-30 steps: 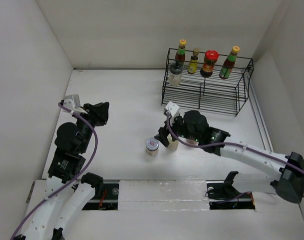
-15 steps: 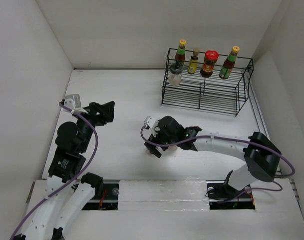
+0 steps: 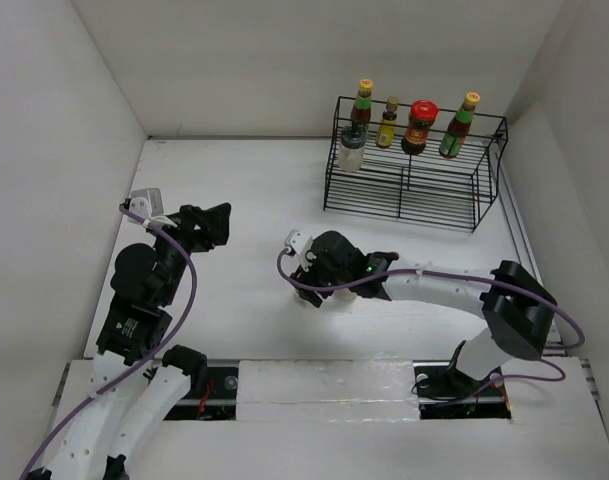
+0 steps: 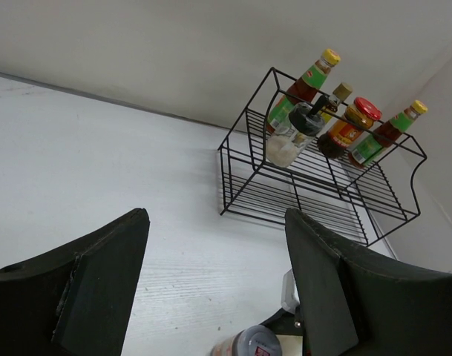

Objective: Organize the condiment bottles

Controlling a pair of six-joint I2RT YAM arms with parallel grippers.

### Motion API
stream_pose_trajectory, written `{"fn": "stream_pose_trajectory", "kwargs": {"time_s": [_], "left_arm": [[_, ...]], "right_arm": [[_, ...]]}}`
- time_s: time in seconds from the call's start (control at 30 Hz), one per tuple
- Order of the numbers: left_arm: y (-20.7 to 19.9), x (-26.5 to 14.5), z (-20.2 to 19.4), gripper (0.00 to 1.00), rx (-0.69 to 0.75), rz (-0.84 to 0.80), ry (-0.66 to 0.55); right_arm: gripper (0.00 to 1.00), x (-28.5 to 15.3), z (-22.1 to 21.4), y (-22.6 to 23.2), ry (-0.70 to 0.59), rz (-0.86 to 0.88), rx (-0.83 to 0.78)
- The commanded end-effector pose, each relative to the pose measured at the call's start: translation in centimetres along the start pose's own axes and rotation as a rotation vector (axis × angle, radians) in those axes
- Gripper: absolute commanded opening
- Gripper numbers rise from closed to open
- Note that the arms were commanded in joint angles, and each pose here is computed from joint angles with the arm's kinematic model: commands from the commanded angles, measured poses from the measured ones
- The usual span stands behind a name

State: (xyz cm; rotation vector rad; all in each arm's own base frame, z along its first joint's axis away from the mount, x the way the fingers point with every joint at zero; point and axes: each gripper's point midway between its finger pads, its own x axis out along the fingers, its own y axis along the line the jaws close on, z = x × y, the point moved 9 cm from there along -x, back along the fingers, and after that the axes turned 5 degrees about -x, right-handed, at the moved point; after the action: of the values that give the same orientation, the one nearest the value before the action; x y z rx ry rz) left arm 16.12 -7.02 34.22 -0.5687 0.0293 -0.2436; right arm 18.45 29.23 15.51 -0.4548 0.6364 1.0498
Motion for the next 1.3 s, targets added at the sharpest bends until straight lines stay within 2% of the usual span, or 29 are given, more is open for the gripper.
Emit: {"fn": "stream_pose_trajectory", "kwargs": {"time_s": [0.0,0.07,0.1,0.13,0.27,0.43,0.53,0.67,0.9,1.27], "left_arm": [[-0.7,-0.2,1.1,0.7,-0.005,-0.043,-0.053],[-0.7,0.1,0.8,0.69,-0.003,-0.045,-0.036],[-0.7,0.1,0.8,0.69,-0.003,-0.045,-0.036],[-0.7,0.1,0.8,0.69,-0.003,-0.045,-0.036],[-0.6,0.1,0.9,0.69,-0.003,-0.036,-0.042],[-0.7,-0.1,1.1,0.69,-0.004,-0.041,-0.051],[-0.7,-0.1,1.1,0.69,-0.004,-0.041,-0.051],[-0.7,-0.1,1.1,0.69,-0.004,-0.041,-0.051],[-0.7,-0.1,1.1,0.69,-0.004,-0.041,-0.051],[-0.6,-0.1,1.1,0.69,0.005,-0.033,-0.056]], "right_arm": [[0.43,-5.2,8.3,-1.4,-0.328,-0.142,-0.048],[0.41,-9.6,11.5,-3.4,-0.458,-0.29,-0.062],[0.41,-10.0,11.9,-4.4,-0.468,-0.326,-0.048],[0.4,-12.1,13.1,-5.3,-0.551,-0.364,-0.032],[0.38,-15.9,14.6,-10.9,-0.649,-0.516,0.077],[0.37,-18.2,13.5,-17.1,-0.65,-0.664,0.164],[0.37,-19.2,12.7,-19.3,-0.653,-0.683,0.181],[0.35,-21.5,11.2,-23.2,-0.635,-0.798,0.225],[0.35,-20.9,10.1,-28.0,-0.545,-0.782,0.279],[0.37,-17.3,8.7,-30.5,-0.484,-0.674,0.33]]}}
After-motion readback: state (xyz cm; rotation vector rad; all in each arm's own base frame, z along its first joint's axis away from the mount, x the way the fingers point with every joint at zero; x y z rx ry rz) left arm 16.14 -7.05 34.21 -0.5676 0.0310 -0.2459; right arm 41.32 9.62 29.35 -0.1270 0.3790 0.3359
